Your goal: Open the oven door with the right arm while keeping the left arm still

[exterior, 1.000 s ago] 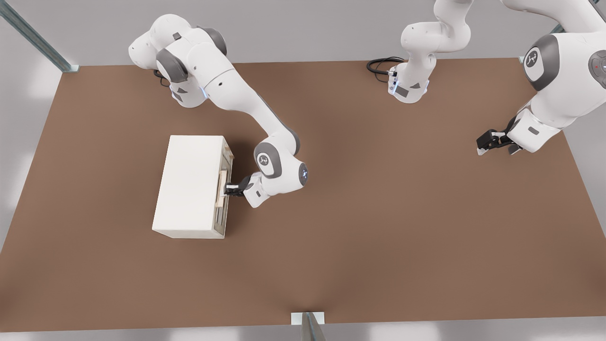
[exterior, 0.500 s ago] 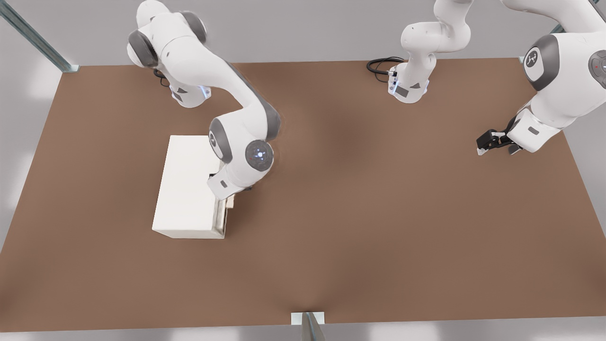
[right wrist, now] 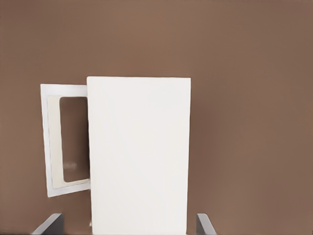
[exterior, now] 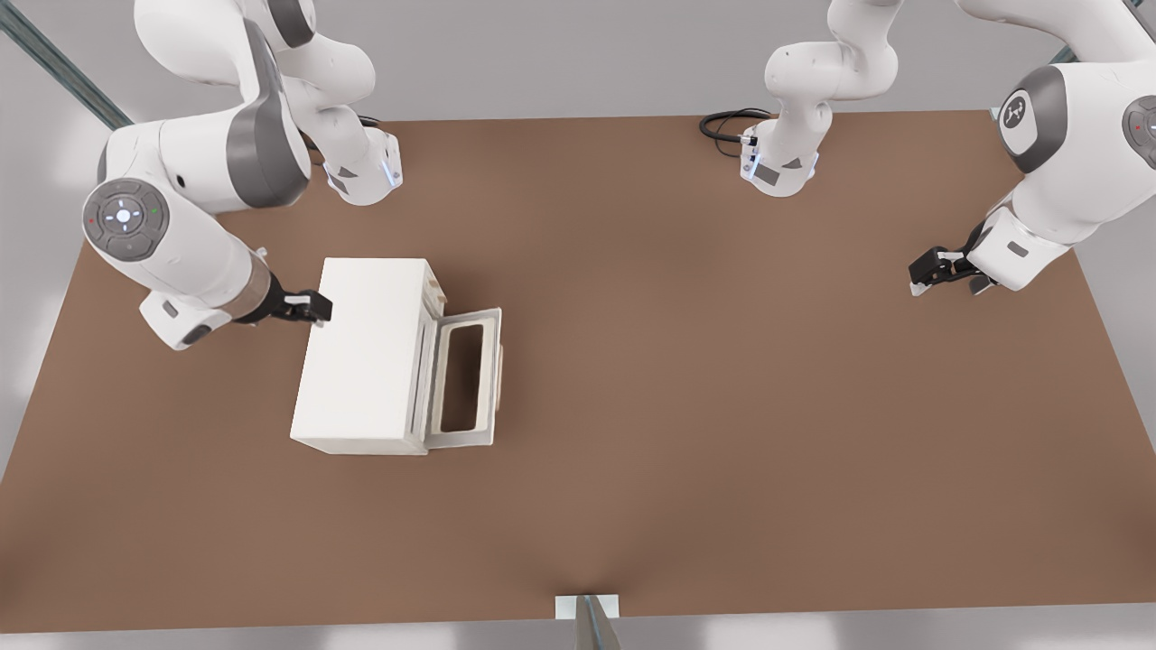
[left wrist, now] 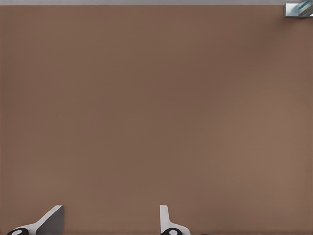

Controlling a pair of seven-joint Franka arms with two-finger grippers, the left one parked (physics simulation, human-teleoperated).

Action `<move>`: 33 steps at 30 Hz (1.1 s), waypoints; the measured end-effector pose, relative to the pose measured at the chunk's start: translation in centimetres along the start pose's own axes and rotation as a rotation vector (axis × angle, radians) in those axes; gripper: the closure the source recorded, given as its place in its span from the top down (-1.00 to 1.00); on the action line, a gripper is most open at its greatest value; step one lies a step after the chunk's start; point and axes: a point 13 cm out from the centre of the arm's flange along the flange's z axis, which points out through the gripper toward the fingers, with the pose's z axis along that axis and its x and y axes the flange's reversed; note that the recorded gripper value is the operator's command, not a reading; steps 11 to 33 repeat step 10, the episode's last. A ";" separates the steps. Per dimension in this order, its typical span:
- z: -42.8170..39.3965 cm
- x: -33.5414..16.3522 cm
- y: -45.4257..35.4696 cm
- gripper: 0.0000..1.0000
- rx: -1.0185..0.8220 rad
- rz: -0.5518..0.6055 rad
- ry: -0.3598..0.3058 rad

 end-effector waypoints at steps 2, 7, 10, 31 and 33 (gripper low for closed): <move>0.0 0.1 0.1 1.00 -0.002 -0.034 0.002; 0.2 0.1 0.1 1.00 -0.003 -0.097 0.010; 0.5 0.0 0.0 1.00 -0.002 -0.126 0.016; 0.5 0.0 0.0 1.00 -0.002 -0.126 0.016; 0.5 0.0 0.0 1.00 -0.002 -0.126 0.016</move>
